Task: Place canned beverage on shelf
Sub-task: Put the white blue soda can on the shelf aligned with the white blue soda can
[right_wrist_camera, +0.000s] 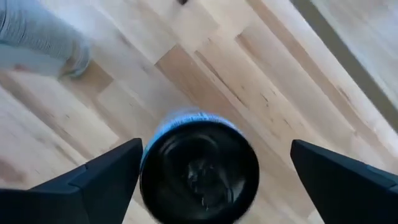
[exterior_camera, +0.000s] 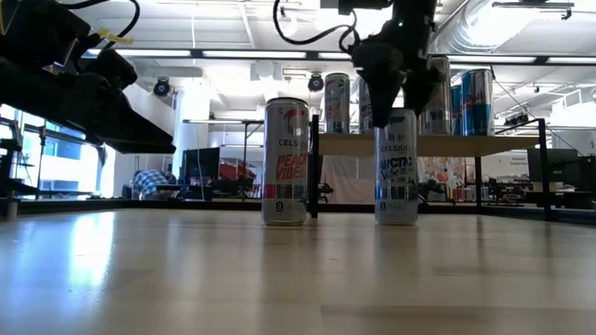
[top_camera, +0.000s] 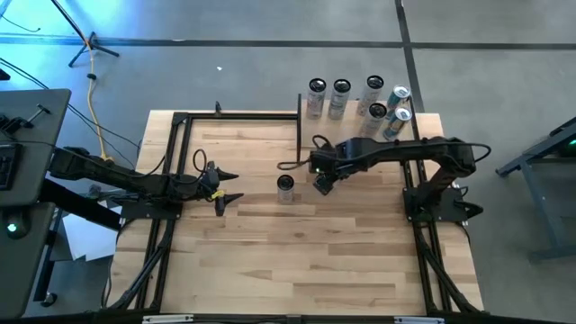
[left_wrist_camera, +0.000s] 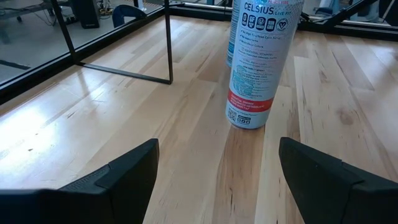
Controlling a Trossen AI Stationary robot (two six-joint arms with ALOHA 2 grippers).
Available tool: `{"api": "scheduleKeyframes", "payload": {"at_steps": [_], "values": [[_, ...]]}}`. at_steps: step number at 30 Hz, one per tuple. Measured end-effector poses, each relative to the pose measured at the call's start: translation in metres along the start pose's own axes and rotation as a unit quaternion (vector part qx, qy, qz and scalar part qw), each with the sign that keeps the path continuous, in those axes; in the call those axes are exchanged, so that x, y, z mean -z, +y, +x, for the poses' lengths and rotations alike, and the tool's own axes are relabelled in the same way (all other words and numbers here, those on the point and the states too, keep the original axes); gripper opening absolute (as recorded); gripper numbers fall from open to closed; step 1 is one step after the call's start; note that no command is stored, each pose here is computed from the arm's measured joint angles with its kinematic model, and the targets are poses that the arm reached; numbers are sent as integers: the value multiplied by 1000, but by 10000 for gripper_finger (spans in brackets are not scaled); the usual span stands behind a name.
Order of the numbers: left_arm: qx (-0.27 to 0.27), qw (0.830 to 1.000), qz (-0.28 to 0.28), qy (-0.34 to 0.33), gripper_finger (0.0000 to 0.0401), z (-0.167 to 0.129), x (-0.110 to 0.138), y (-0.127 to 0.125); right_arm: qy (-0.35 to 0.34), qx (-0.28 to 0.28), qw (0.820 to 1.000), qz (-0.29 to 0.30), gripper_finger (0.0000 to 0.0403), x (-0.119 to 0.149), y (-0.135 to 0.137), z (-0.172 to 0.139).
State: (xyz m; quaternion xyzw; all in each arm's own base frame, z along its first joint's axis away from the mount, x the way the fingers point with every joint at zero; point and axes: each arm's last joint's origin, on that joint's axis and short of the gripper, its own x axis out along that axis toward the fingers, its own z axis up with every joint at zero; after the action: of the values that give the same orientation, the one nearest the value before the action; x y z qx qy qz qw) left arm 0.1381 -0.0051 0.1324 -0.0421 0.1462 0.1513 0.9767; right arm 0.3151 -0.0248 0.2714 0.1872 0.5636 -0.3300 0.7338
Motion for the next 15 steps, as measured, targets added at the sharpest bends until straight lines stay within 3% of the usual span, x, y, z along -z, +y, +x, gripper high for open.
{"api": "scheduleKeyframes", "payload": {"at_steps": [4, 7, 11, 15], "values": [[0, 1000, 0, 0, 305, 0, 0, 0, -38, 22, 998, 47, 397, 19, 20, -10], [0, 1000, 0, 0, 305, 0, 0, 0, -121, 49, 989, 73, 397, 44, 43, -21], [0, 1000, 0, 0, 305, 0, 0, 0, -267, 88, 951, 126, 397, 88, 72, -14], [0, 1000, 0, 0, 305, 0, 0, 0, -348, 105, 906, 216, 397, 117, 84, 26]]}}
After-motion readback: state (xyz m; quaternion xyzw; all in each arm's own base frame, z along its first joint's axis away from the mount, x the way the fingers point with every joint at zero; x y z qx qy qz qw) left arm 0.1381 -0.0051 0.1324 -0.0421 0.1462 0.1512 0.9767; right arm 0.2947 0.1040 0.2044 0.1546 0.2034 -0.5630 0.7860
